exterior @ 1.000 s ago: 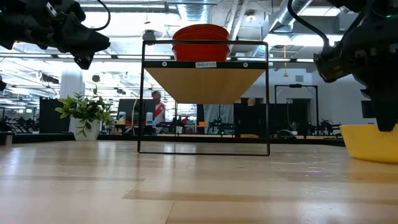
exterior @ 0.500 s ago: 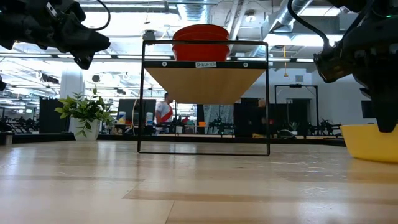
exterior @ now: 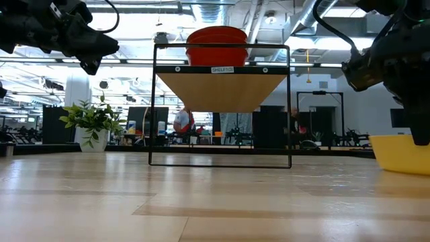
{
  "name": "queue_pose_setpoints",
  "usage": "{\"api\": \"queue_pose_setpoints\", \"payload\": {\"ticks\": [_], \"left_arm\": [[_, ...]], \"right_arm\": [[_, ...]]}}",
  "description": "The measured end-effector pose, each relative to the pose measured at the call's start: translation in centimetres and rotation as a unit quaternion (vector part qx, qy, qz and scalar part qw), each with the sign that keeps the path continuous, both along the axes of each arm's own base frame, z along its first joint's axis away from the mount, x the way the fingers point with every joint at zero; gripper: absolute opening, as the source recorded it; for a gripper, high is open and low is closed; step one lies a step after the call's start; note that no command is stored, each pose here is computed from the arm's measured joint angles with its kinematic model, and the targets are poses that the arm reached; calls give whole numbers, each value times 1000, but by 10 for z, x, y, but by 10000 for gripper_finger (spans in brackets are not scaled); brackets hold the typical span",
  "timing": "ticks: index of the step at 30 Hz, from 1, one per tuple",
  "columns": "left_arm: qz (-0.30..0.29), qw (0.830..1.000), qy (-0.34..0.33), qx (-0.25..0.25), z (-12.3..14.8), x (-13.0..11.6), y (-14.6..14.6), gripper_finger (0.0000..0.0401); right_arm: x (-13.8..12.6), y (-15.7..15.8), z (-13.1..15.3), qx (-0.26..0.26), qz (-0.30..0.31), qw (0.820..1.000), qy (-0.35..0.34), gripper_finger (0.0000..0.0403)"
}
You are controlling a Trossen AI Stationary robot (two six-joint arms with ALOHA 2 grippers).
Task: Pick & Place Mini bowls
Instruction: Stack the top yellow bowl on the yellow bowl on the shelf
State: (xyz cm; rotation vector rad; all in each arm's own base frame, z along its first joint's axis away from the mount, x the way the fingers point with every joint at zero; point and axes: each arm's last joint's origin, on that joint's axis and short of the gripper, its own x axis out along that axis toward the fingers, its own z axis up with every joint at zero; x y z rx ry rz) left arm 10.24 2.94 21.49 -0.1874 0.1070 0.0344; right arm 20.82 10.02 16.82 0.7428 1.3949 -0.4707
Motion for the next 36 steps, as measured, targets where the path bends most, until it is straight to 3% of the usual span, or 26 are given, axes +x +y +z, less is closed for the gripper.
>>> {"api": "queue_pose_setpoints", "payload": {"ticks": [8, 16, 36], "left_arm": [[0, 1000, 0, 0, 0, 0, 0, 63], [0, 1000, 0, 0, 0, 0, 0, 63], [0, 1000, 0, 0, 0, 0, 0, 63]], "right_arm": [[0, 0, 0, 0, -8, 1000, 2, 8], [1, -5, 0, 2, -38, 999, 10, 4], [9, 0, 16, 7, -16, 1000, -12, 0]]}}
